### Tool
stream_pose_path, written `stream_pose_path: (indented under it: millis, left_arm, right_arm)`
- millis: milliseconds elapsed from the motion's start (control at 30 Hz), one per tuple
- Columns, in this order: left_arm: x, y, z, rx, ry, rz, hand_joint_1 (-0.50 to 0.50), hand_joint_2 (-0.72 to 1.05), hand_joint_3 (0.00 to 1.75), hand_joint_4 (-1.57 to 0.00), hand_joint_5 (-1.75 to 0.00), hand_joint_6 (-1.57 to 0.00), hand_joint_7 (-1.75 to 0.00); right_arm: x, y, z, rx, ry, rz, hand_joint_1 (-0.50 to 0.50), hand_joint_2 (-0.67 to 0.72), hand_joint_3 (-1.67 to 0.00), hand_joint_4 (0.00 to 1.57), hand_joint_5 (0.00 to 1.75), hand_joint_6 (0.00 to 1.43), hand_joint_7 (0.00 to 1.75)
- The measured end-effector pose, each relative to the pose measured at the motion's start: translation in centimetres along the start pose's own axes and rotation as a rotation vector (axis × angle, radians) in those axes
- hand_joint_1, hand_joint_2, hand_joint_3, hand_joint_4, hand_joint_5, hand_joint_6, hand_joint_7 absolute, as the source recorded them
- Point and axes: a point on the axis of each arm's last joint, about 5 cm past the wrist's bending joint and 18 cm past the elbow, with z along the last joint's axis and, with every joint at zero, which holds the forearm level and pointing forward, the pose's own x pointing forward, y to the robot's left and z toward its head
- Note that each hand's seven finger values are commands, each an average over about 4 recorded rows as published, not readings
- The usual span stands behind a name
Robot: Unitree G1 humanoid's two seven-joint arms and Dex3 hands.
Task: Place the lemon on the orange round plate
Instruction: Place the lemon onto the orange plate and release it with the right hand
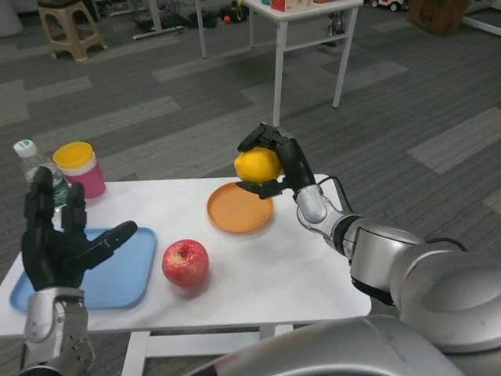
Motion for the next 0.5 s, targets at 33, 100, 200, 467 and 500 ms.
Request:
stream_pose_path:
  millis: [33,100,200,467,500]
  left_arm:
    - [0.0,0.0,0.0,-0.001,0.0,0.0,0.5,0.34,0.09,0.0,-0.31,0.0,-0.14]
    - [0.0,-0.1,0.0,-0.002,0.001,-0.001,0.5,0.34,0.09,0.0,-0.31,0.0,-0.14]
    - [0.0,-0.1,-0.1,-0.001,0.004,-0.004,0.5,0.34,0.09,0.0,-0.31,0.0,-0.14]
    - [-0.2,-0.1,-0.3,0.013,0.023,-0.01,0.5,0.29,0.09,0.0,-0.31,0.0,-0.14]
    - [-0.2,-0.2,-0.3,0.013,0.025,-0.013,0.5,0.32,0.09,0.0,-0.31,0.0,-0.14]
  right_arm:
    - [0.2,0.2,0.1,-0.015,0.004,0.01,-0.42,-0.6,-1.19,1.54,1.45,1.28,1.68]
    - [0.6,0.7,0.2,-0.05,0.012,0.034,-0.42,-0.6,-1.15,1.54,1.45,1.28,1.68]
    - [1.1,1.5,0.4,-0.114,0.03,0.069,-0.42,-0.6,-1.13,1.54,1.53,1.31,1.68]
    - [2.1,2.7,0.7,-0.289,0.046,0.141,-0.42,-0.6,-1.23,1.48,1.55,1.31,1.68]
    - [2.1,2.7,0.7,-0.303,0.05,0.148,-0.42,-0.6,-1.25,1.48,1.55,1.31,1.68]
